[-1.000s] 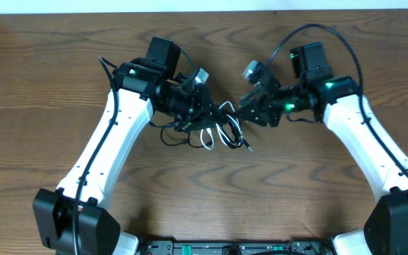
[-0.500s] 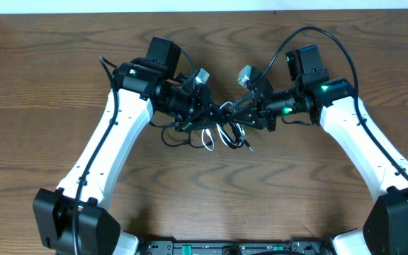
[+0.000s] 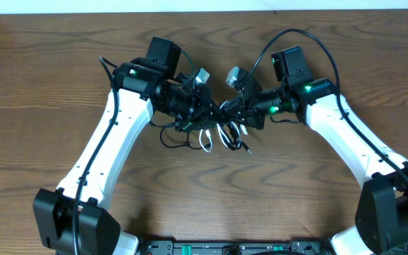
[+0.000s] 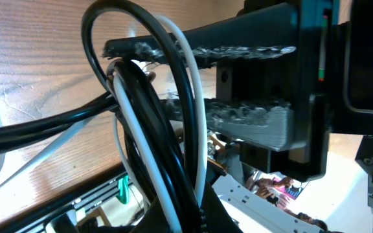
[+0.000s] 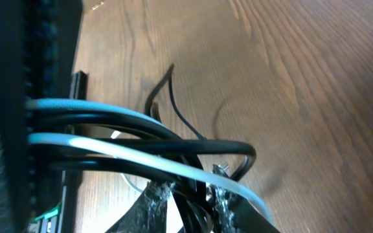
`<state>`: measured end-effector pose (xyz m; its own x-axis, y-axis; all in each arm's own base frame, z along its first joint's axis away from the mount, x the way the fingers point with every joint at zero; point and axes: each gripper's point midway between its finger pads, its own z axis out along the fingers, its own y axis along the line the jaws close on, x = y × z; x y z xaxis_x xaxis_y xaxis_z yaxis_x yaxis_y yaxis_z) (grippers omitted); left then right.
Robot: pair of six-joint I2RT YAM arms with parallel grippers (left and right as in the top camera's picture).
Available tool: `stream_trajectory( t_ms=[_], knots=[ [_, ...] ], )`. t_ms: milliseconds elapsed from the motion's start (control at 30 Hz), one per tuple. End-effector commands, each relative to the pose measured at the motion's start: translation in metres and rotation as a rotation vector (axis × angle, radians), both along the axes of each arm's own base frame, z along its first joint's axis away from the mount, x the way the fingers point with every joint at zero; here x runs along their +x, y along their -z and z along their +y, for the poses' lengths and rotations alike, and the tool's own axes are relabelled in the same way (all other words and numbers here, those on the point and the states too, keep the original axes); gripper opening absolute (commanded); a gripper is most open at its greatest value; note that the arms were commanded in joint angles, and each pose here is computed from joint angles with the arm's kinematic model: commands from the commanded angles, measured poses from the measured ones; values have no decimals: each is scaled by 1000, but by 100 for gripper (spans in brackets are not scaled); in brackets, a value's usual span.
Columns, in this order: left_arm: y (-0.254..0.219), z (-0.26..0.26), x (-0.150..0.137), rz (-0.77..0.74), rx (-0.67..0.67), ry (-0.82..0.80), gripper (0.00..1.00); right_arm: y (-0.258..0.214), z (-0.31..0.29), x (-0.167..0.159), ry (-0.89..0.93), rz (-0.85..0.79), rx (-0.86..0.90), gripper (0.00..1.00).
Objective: Untangle cables
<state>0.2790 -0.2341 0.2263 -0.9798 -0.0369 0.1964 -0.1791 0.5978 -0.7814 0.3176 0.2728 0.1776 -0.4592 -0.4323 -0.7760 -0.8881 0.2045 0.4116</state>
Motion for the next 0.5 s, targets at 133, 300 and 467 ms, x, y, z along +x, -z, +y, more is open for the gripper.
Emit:
stream_trajectory(
  t_ms=[133,300,467],
  knots=[
    [1,1,10,-37,-7,-10,7,11,-21,17,197,170,-67,2],
    [23,28,30,-72,169,-109,7,-15,-41,11,254,203,-46,1],
    [43,58,50,-128,371,-213,8,-50,-47,-16,217,228,24,1]
  ],
)
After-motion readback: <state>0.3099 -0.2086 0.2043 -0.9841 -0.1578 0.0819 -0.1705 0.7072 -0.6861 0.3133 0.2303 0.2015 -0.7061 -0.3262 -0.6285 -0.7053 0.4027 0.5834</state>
